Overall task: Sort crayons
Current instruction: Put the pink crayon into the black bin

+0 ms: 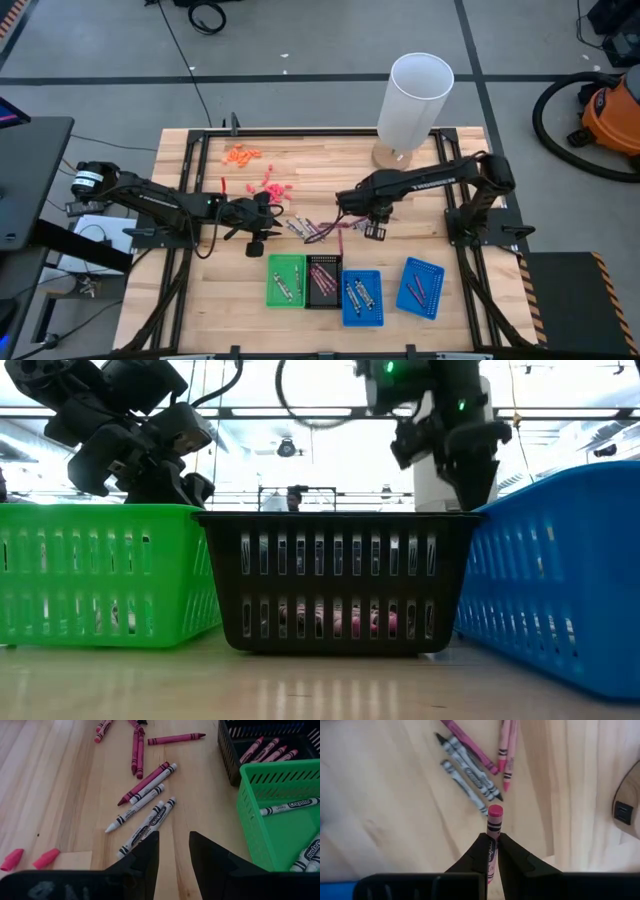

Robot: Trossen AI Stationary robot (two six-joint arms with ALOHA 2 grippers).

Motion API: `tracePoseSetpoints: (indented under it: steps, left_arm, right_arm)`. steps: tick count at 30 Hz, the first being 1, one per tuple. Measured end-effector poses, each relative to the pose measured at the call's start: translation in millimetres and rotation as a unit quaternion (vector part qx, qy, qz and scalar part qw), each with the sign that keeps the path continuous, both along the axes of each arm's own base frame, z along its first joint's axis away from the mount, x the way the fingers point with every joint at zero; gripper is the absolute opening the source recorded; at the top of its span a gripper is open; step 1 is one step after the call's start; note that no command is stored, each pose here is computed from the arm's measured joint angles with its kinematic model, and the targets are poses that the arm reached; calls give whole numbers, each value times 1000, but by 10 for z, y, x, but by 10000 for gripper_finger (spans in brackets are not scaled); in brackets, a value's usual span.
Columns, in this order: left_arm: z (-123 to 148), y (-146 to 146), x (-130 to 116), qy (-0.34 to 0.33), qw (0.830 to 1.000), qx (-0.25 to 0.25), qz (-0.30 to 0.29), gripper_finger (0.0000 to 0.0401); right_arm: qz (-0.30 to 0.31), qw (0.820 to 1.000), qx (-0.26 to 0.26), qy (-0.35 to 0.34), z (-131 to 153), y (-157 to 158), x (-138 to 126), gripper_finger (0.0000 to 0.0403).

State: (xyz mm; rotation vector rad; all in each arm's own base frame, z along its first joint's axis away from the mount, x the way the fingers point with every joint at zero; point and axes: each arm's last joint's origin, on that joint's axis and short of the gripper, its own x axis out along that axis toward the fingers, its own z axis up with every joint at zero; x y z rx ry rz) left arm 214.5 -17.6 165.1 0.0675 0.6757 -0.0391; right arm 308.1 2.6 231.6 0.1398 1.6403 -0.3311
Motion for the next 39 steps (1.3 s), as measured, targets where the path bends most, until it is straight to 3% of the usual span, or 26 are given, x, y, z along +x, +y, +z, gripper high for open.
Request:
tracePoseSetpoints:
  steps: [5, 12, 16, 21, 27, 30, 33, 39]
  left_arm:
    - [0, 1, 0, 0, 1000, 0, 0, 117]
    - [0, 1, 0, 0, 1000, 0, 0, 117]
    - [0, 1, 0, 0, 1000, 0, 1, 117]
    - [0, 1, 0, 0, 1000, -1, 1, 117]
    - [0, 0, 0, 0, 1000, 0, 0, 117]
    - [0, 1, 0, 0, 1000, -1, 1, 117]
    - [0, 1, 0, 0, 1000, -1, 1, 117]
    - [-1, 1, 0, 0, 1000, 0, 1, 117]
  right_arm:
    - [-29, 999, -1, -43, 204, 146, -98, 32]
    - [-110, 986, 61, -107, 454, 371, -227, 32]
    - [-123, 980, 73, -137, 541, 533, -276, 32]
    - [-95, 972, 77, -203, 600, 731, -231, 32]
    - [-38, 939, 107, -324, 644, 891, 9, 32]
    - [-21, 928, 117, -352, 522, 934, 151, 32]
    - [8, 929, 126, -349, 325, 982, 311, 32]
    - [64, 902, 163, -396, 51, 1090, 655, 32]
